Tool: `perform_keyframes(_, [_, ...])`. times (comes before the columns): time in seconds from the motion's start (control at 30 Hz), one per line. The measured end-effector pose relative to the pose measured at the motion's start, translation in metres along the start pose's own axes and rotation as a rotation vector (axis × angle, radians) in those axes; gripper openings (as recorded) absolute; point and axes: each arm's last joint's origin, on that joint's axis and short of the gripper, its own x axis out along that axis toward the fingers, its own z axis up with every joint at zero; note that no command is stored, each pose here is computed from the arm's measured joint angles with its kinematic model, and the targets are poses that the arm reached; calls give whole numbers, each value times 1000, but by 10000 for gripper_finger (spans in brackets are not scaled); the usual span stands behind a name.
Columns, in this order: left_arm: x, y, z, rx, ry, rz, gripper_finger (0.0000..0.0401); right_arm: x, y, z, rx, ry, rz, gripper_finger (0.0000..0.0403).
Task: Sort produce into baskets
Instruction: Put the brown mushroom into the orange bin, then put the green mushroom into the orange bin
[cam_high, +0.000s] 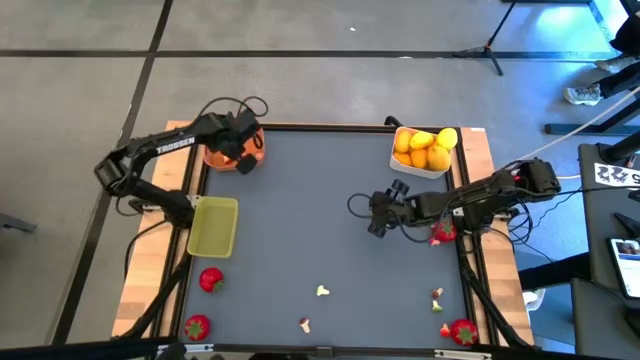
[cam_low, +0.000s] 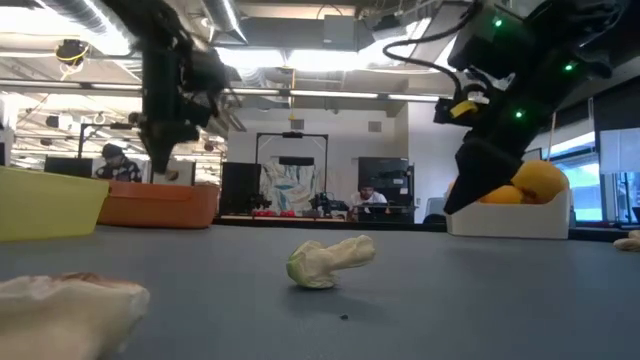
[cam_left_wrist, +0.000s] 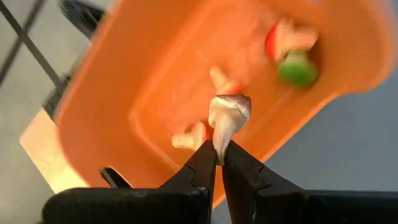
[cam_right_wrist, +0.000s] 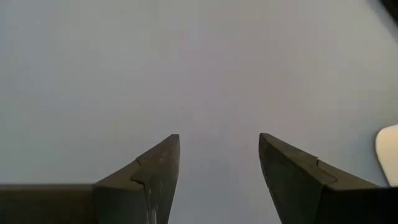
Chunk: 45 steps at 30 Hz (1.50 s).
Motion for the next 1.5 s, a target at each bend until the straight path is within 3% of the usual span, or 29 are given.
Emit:
perform_keyframes(0.23, [20,-1,4,6,64,4,30,1,-1,-3,-32,48,34,218])
perform_keyframes(0.57, [17,-2,10,-35,1,-12,142,-3,0,-6,-46,137,136,218])
perform_keyframes(0.77, [-11,-15,4,-43,-115,-84,173,-21,-2,2,-92,285,220,218])
perform_keyframes(0.93, [-41,-43,-8,23,-217,-199,175,-35,17,6,-153,254,388,218])
perform_keyframes(1.07, [-62,-73,-20,99,-307,-282,175,-43,37,15,-169,89,487,218])
perform_keyframes(1.2, [-77,-111,-30,207,-405,-426,175,-50,47,18,-169,-13,504,218])
perform_keyframes(1.4, [-90,-168,-48,359,-560,-728,175,-52,50,17,-104,-20,472,218])
perform_keyframes(1.5, [-92,-194,-59,425,-634,-822,175,-53,51,17,-69,-21,468,218])
